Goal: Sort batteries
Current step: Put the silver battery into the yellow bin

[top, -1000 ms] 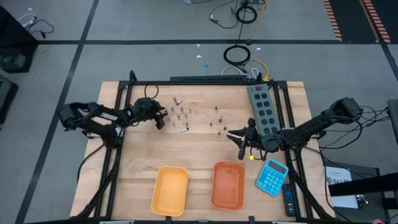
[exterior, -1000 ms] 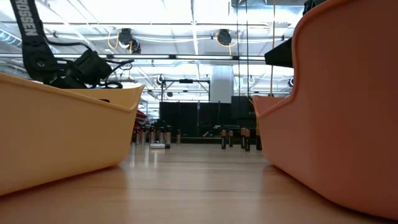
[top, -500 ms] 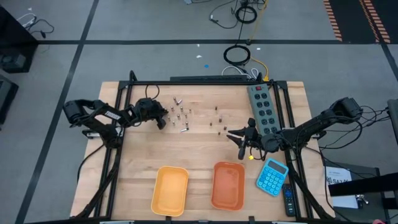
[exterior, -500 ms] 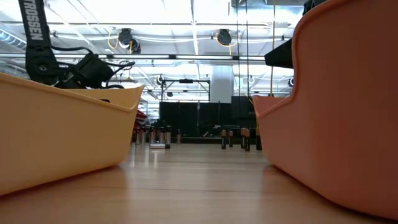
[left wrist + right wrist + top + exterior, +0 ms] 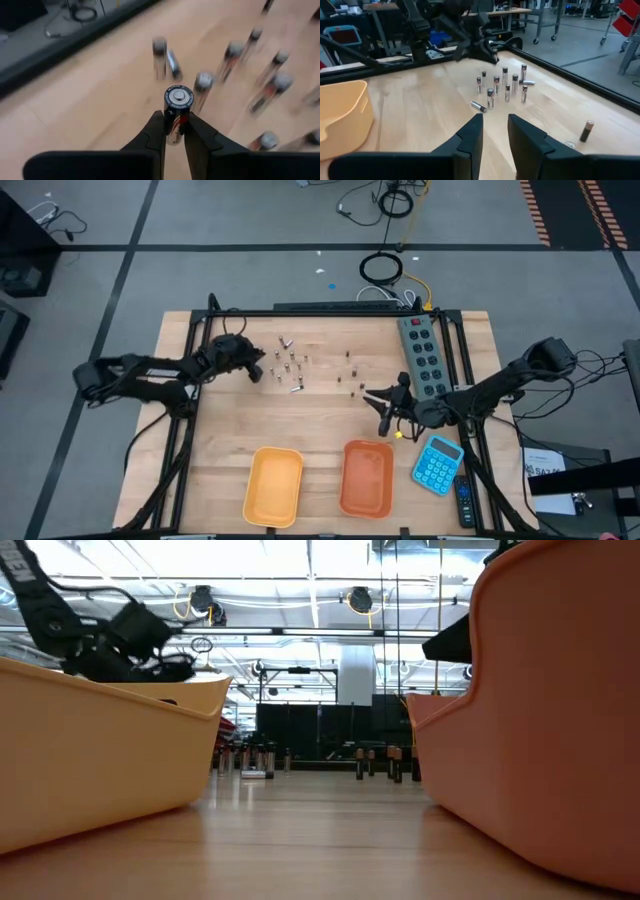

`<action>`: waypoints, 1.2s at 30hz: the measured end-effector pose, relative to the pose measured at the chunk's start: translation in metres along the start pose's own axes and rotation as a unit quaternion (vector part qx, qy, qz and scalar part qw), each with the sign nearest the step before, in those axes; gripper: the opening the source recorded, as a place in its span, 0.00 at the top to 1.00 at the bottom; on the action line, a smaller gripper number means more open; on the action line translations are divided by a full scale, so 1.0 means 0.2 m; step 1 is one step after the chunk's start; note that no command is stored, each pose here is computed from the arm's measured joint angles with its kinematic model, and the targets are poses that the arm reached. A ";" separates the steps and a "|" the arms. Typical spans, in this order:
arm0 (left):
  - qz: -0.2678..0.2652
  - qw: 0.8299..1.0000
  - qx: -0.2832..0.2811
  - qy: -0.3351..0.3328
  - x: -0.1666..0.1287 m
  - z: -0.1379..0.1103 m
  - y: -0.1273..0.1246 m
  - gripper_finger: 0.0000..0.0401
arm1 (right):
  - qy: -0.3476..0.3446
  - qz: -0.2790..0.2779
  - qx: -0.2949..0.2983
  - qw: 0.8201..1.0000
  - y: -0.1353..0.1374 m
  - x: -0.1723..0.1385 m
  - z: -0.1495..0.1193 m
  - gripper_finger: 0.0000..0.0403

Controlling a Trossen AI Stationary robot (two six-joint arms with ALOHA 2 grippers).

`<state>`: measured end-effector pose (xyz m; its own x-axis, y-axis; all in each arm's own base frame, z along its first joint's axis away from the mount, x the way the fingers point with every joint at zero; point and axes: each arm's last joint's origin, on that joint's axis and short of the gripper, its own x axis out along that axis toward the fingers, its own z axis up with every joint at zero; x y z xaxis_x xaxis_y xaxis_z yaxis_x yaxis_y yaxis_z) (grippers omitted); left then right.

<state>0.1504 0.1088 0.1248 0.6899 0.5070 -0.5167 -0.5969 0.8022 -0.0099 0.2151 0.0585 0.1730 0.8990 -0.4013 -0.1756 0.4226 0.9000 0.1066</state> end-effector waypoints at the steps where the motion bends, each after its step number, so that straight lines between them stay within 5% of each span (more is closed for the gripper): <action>1: -0.002 1.000 -0.001 -0.007 -0.02 0.01 -0.01 0.88 | -0.001 0.001 0.000 1.000 0.00 0.01 -0.01 0.80; 20: -0.051 0.997 0.053 -0.004 -0.35 0.28 -0.30 0.88 | 0.007 0.005 -0.011 1.000 0.03 0.03 -0.06 0.80; 30: -0.192 0.978 0.044 0.068 -0.51 0.33 -0.57 0.88 | 0.007 0.005 -0.013 1.000 0.03 0.03 -0.06 0.80; 36: -0.225 0.967 0.094 0.074 -0.58 0.31 -0.76 0.88 | 0.005 0.006 -0.008 1.000 0.03 0.03 -0.06 0.80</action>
<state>0.1856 -0.0519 0.2407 0.7884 0.0540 -0.6128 -0.1557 0.9812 -0.1139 0.2212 0.0641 0.1612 0.9027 -0.3887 -0.1847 0.4098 0.9074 0.0933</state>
